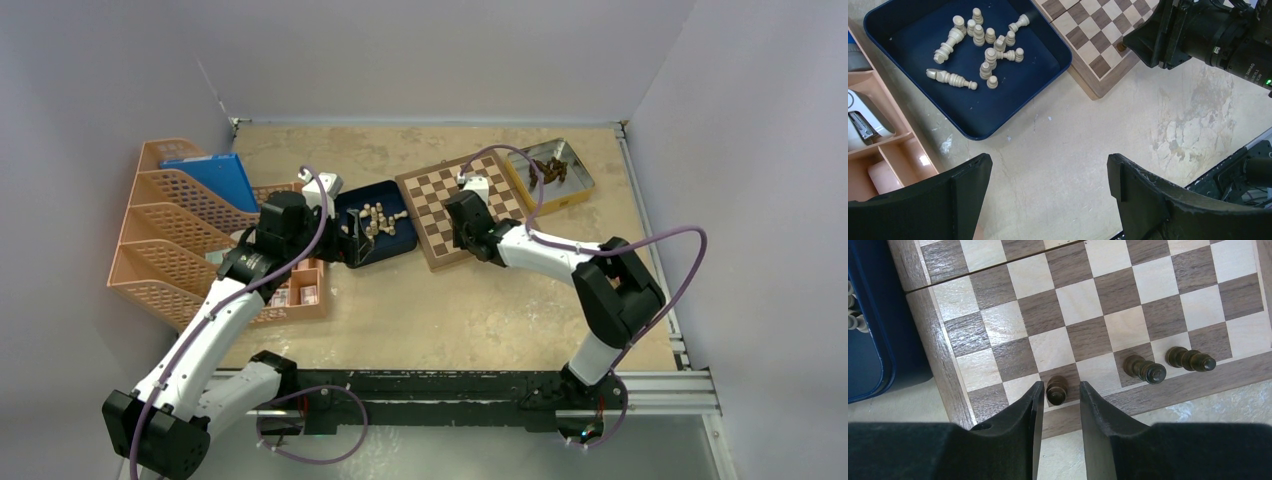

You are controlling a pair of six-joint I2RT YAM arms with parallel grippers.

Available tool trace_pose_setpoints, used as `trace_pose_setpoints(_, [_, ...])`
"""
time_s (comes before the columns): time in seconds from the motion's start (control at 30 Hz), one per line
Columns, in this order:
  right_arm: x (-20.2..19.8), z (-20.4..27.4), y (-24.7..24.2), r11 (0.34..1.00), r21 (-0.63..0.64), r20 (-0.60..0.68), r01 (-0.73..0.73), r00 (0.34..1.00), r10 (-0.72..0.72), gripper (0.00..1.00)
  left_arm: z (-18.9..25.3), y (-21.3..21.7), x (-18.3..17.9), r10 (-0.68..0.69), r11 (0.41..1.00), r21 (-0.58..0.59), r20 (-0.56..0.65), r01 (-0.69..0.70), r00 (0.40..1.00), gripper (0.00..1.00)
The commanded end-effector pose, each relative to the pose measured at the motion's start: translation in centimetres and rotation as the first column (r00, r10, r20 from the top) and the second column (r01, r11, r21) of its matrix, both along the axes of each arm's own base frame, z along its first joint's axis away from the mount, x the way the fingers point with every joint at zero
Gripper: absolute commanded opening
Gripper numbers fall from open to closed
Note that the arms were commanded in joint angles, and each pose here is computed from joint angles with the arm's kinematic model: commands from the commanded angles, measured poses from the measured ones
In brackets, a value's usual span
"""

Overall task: Set up the chess pieces on the board
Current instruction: Place the chess piece on the chessboard.

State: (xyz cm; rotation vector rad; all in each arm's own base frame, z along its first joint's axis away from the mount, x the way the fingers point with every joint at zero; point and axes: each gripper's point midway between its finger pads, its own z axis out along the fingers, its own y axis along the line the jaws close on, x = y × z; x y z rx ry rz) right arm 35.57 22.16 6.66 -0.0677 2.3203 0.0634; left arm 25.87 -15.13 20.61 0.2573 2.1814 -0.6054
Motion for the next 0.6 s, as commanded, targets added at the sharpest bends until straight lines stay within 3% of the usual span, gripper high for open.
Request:
trace_pose_setpoints(0.0, [0.8,4.0,0.8,0.999,0.053,0.065,0.01,0.998,-0.014,0.36,0.9,-0.2,0.4,-0.001,1.0,-0.01,0.029,0.001,1.0,0.86])
trace_pose_setpoints(0.3, [3.3,9.2,1.1,0.995,0.087,0.17,0.054,0.983,-0.068,0.38,0.8,-0.3,0.3,-0.008,1.0,-0.009,0.023,0.008,1.0,0.86])
trace_pose_setpoints(0.57, [8.8,14.9,-3.6,0.969,0.149,0.304,0.196,0.924,-0.233,0.38,0.7,-0.8,0.3,-0.03,0.999,-0.02,0.013,0.031,0.999,0.86])
